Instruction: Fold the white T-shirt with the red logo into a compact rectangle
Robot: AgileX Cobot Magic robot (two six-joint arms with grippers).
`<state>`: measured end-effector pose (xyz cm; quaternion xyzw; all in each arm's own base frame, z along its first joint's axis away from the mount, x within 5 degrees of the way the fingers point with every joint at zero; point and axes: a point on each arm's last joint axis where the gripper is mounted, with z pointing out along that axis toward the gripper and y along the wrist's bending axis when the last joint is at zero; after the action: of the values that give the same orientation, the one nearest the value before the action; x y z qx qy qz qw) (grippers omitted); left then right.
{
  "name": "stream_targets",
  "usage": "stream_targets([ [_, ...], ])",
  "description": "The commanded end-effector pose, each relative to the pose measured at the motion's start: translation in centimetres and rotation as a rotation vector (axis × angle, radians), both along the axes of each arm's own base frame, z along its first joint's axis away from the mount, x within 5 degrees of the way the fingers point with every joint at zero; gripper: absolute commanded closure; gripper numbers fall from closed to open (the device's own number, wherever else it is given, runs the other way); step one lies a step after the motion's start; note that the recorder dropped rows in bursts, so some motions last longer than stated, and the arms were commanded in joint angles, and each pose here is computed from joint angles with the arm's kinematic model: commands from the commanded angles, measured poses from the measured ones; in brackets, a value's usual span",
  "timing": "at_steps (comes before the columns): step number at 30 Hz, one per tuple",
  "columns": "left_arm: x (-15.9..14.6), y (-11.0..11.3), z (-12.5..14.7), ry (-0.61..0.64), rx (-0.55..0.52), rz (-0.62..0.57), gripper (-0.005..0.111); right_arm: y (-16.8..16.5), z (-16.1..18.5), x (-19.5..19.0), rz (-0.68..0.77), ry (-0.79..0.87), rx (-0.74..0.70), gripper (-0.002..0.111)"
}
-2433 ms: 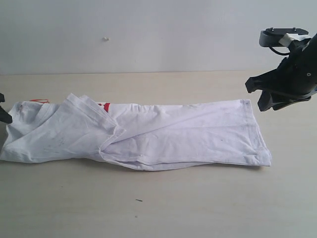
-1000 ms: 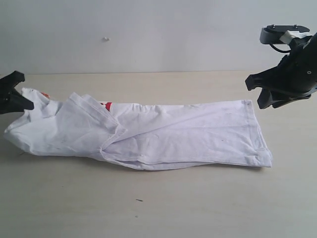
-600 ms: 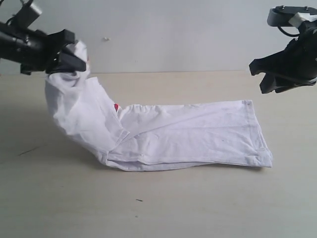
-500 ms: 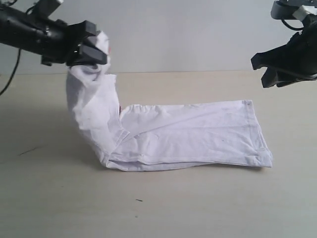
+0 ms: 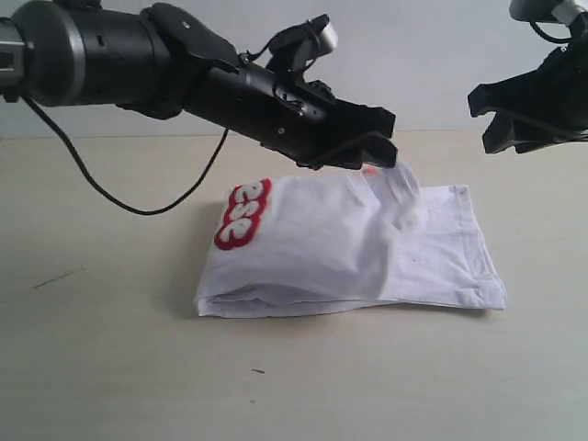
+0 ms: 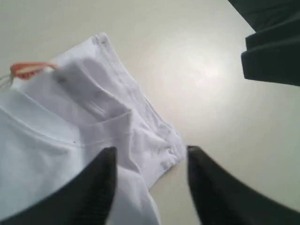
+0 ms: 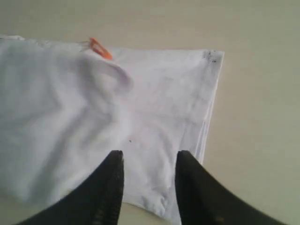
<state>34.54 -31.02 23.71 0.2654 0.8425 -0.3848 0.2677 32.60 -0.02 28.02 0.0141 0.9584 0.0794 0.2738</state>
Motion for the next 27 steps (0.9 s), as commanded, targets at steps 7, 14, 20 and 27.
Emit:
stream_targets([
  [7, 1.2, 1.5, 1.6, -0.031, 0.022, 0.024, 0.041, 0.3, -1.2, 0.1, 0.02, 0.083, 0.031, 0.07],
  [14, 1.9, 6.8, 5.8, -0.082, 0.088, 0.06, 0.045, 0.8, -5.8, 2.3, 0.062, 0.165, 0.083, 0.056],
  [20, 1.9, 11.8, 8.4, -0.141, 0.164, 0.138, 0.051, 1.4, -9.7, 4.5, 0.099, 0.133, 0.157, 0.052],
  [27, 2.1, 14.8, 8.3, -0.13, 0.195, 0.196, 0.057, 1.5, -13.2, 7.3, 0.135, 0.131, 0.175, 0.051],
])
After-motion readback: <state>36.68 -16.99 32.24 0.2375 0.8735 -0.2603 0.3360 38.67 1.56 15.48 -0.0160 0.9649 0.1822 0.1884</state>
